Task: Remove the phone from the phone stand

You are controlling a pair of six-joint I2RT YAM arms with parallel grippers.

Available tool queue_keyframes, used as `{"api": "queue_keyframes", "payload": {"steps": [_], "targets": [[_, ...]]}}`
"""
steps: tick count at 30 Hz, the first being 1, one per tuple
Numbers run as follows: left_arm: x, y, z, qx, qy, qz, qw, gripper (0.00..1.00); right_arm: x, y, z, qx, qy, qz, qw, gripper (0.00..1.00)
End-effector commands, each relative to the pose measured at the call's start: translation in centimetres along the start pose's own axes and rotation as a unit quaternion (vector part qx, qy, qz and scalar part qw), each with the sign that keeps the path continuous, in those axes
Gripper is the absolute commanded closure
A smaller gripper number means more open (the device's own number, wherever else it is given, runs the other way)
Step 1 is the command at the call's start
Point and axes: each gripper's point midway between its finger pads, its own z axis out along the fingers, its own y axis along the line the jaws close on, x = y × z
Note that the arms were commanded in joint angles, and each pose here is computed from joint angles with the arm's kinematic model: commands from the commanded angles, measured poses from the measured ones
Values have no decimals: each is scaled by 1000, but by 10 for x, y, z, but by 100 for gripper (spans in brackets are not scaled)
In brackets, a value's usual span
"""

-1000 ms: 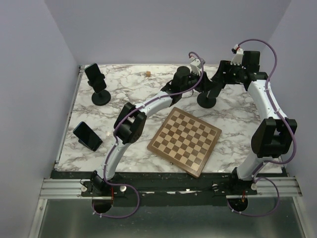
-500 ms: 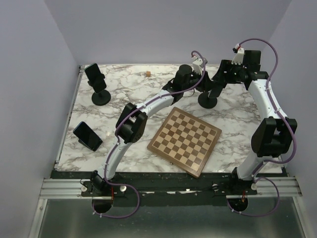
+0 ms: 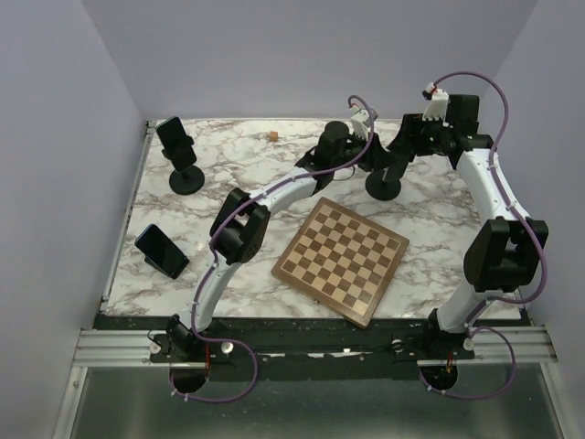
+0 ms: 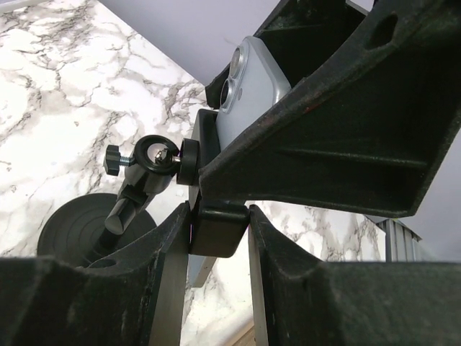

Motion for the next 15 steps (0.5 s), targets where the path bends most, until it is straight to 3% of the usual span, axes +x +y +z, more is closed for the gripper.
{"api": "queue_keyframes", "payload": {"steps": [1, 4, 15], "targets": [[33, 29, -23, -18, 71, -85, 994, 100, -9, -10, -4, -19, -12, -35, 999, 99], [35, 37, -24, -27, 71, -104, 992, 100, -1, -12, 0, -34, -10, -33, 999, 99], [36, 47, -22, -17, 78, -159, 984, 100, -9, 36, -25, -205, -15, -42, 978, 99]]}}
